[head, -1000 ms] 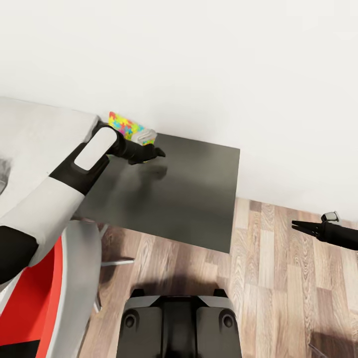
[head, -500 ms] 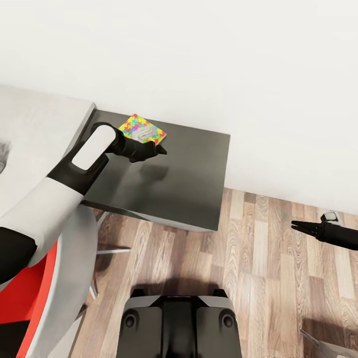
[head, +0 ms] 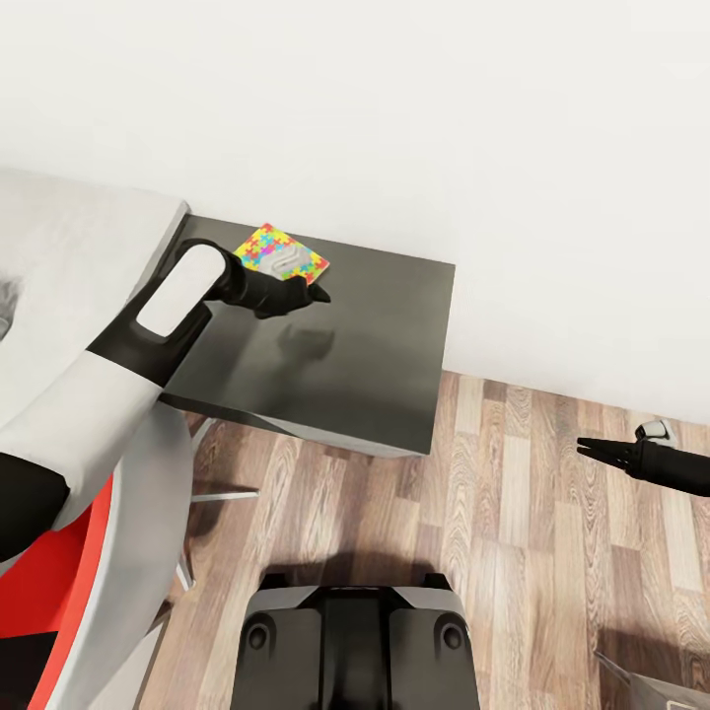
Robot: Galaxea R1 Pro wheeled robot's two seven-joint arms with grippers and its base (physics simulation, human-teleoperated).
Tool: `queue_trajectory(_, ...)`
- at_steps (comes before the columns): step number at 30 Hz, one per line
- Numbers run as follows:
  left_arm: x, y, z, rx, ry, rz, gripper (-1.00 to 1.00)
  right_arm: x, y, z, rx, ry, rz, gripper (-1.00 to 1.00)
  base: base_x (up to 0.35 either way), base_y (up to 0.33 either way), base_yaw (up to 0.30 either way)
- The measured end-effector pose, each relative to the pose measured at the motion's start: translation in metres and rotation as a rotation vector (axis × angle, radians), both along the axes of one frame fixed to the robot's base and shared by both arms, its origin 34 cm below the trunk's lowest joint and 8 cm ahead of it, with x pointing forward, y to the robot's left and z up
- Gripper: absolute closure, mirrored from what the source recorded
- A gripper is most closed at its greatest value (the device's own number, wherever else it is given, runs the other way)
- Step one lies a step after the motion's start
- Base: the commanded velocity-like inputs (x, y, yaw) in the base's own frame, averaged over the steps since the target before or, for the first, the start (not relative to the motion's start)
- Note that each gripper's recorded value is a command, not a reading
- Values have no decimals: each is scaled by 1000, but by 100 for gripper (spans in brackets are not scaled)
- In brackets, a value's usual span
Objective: Put all the toys in the child's room - the three board games (two on the bed and one on the table), the two jigsaw puzzles on the table, and the tennis ball on the table - inside the toy box on the table in the child's room.
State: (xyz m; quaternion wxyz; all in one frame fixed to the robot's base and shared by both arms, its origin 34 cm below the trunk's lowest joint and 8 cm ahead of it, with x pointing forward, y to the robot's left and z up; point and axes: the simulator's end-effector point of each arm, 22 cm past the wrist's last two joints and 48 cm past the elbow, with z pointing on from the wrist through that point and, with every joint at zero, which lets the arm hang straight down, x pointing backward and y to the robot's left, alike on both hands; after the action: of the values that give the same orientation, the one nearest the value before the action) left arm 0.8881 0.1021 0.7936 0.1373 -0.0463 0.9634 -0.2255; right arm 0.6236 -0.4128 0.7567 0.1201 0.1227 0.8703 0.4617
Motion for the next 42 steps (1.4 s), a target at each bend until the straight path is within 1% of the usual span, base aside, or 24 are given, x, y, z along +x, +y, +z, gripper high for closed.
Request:
queue_trajectory(12, 6, -2, 13, -24, -26, 3, -100, 0, 1, 0, 2, 0, 0, -100, -3, -1, 0)
queue_trajectory(20, 17, -3, 33, -53, -69, 12, -100, 0, 2, -1, 3, 0, 0, -100, 0, 0, 0)
queue_trajectory(22, 21, -2, 43, -65, -92, 15, -100, 0, 2, 0, 3, -1, 0, -100, 0, 0, 0)
queue_trajectory(26, 26, 1, 53, -69, -117, 19, -100, 0, 2, -1, 3, 0, 0, -100, 0, 0, 0)
queue_trajectory(27, 29, 5, 58, -67, -129, 24, -100, 0, 2, -1, 3, -1, 0, -100, 0, 0, 0)
queue_trajectory(30, 31, 10, 62, -65, -141, 30, -100, 0, 2, -1, 3, 0, 0, -100, 0, 0, 0)
queue_trajectory(32, 36, 19, 70, -63, -157, 45, -100, 0, 2, 0, 4, -1, 0, -100, 0, 0, 0)
queue_trajectory(33, 36, 19, 70, -63, -157, 45, -100, 0, 2, 0, 4, -1, 0, -100, 0, 0, 0)
queue_trajectory(35, 38, 31, 75, -58, -162, 63, -100, 0, 2, 0, 5, -2, 1, -100, 0, 0, 0)
queue_trajectory(36, 38, 31, 75, -59, -162, 63, -100, 0, 2, 0, 5, -1, 1, -100, 0, 0, 0)
queue_trajectory(38, 39, 46, 75, -41, -160, 83, -100, 0, 3, 0, 5, -2, 2, -100, 0, 0, 0)
queue_trajectory(39, 39, 46, 76, -43, -159, 83, -100, 0, 3, 0, 5, -2, 2, -100, 0, 0, 0)
queue_trajectory(40, 39, 54, 75, -30, -157, 92, -100, 0, 3, 0, 6, -3, 2, -100, 0, 0, 0)
queue_trajectory(41, 39, 54, 75, -31, -156, 93, -100, 0, 3, 0, 6, -3, 2, -100, 0, 0, 0)
queue_trajectory(42, 39, 61, 73, -18, -153, 101, -100, 1, 3, 0, 6, -3, 3, -100, 0, 0, 0)
